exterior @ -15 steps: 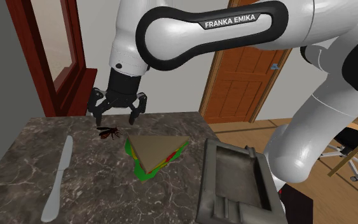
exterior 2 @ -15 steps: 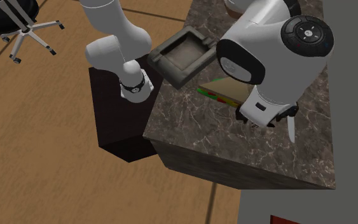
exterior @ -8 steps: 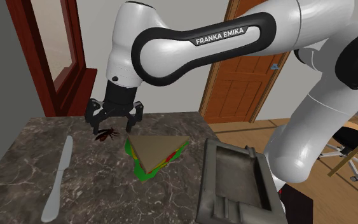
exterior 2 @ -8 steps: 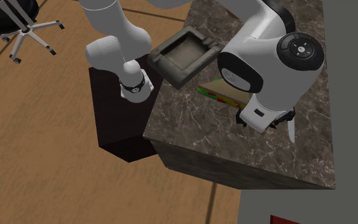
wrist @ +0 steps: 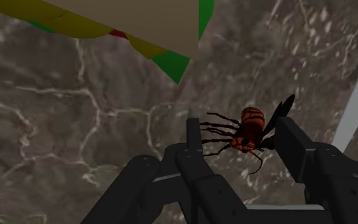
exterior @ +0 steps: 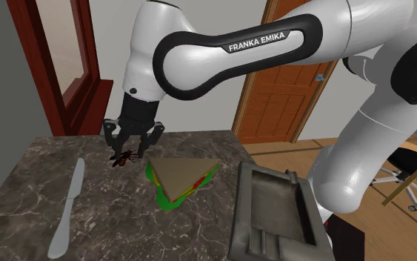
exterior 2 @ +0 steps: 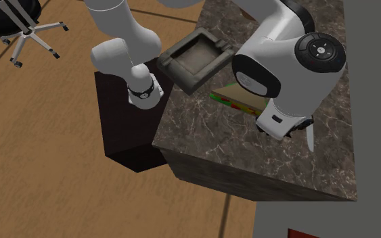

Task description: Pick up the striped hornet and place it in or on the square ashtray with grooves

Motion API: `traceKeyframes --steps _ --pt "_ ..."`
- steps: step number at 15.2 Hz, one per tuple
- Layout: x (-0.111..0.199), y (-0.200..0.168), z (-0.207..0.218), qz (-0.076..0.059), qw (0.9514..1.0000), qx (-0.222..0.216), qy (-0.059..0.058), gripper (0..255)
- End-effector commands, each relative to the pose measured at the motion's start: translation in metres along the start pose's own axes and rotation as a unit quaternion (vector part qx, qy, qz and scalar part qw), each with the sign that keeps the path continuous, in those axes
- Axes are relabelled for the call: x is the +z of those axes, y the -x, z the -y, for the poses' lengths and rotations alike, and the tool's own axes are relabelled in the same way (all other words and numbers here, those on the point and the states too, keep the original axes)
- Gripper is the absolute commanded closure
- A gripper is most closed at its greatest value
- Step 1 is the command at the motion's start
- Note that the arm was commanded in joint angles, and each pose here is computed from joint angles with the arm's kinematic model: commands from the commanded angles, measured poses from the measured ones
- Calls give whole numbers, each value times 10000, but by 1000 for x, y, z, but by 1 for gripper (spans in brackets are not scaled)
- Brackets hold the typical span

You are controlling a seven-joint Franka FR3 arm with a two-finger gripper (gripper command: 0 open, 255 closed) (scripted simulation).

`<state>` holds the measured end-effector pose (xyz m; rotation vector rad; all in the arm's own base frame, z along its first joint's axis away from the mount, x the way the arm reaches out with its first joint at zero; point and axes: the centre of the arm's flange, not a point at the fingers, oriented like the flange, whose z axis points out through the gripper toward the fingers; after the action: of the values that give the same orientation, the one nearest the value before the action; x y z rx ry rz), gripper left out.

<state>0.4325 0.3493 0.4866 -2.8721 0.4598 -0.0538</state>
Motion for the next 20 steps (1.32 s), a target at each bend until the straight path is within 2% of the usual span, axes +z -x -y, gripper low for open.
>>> traceKeyframes --steps 1,8,20 --pt "4 0 -2 40 10000 11 51 255" --pt "4 0 -2 40 10000 11 50 255" --pt "-58 0 13 40 10000 11 51 255"
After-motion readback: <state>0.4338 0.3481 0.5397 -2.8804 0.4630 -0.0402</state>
